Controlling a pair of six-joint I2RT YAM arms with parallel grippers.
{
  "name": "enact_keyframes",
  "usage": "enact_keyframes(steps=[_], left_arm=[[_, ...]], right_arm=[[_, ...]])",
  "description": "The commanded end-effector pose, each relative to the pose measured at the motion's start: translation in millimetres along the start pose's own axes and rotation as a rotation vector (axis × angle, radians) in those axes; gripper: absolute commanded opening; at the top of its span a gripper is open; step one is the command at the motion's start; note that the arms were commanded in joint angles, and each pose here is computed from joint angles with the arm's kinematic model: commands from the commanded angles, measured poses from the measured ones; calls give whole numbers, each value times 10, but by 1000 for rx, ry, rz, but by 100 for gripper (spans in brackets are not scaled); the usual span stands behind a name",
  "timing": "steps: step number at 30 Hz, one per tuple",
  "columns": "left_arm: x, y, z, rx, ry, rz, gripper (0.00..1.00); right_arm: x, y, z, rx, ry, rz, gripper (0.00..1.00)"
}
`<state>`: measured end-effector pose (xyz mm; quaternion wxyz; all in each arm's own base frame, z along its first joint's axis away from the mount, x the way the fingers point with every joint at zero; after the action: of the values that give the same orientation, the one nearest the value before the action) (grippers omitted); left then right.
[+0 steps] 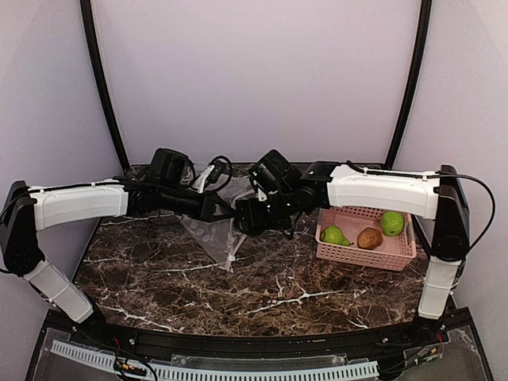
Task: Place the food in the zip-top bag and seal the zipper
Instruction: Place the fake vegetable in the zipper food storage bag.
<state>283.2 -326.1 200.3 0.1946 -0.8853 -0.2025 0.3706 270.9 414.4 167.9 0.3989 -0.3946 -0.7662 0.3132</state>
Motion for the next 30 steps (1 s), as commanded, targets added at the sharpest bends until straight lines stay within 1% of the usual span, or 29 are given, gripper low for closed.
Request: enact_keyframes(steps=[1,5,10,17,18,22,26,30], left_arm=[[-125,-15,-115,-23,-9,77,1],[-120,-4,-109,-16,-26,88,1],[-96,1,-114,-14,-45,94,1],[-97,-7,-108,-7,-78,123,1],[-99,-22,-155,-23,-73,130,1],[-24,-107,-235,-54,-76,112,1],[8,-188,-313,-86,-47,79,1],[39,-215,-296,-77,-44,53,1]], right_arm=[[298,-217,-228,-104,31,-156,89],[356,-262,-225,-113,53,-214,93],[369,-296,-229,-132,70,-239,94],[347,-254,-198,-137,87,-251,91],[344,-273,-202,-145,80,-248,91],[287,-466,-265,-206,46,-228,91],[182,-708,-311,-277,6,-195,91],[68,-916,-294,-319,-36,-163,91]])
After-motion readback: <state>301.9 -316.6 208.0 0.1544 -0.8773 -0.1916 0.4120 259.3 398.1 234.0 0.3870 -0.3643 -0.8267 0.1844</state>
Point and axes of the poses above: each gripper's point midway between its finger pads, its own y axis out along the fingers, its own x axis along the line the jaws close on, z = x × y, the point moved 1 cm from there along -y, back along the fingers
